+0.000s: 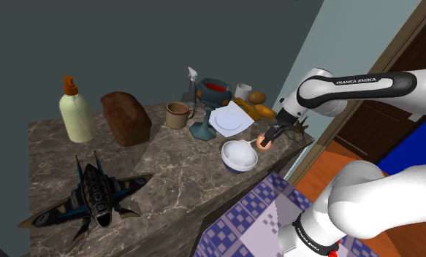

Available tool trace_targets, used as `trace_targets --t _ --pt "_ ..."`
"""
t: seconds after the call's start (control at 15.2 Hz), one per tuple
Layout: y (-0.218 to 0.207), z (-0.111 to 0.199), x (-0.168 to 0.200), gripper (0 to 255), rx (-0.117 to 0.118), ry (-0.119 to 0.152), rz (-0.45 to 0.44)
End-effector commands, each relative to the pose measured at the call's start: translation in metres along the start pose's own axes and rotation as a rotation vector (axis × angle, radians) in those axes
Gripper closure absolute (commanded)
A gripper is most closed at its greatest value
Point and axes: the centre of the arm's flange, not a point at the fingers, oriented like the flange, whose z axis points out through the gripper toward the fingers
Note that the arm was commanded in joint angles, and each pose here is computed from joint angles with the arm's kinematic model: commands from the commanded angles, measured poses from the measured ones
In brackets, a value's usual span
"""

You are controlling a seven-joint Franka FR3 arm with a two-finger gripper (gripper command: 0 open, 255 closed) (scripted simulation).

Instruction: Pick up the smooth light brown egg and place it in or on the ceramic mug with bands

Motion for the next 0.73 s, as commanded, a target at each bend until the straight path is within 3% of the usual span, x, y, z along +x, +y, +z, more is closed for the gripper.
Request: trace_targets --t 0.0,0.66 --pt "-0.002 -0.011 0.001 255 0.000 0.000 0.000" --pt "-0.018 -0.061 0.006 255 0.000 0.000 0.000"
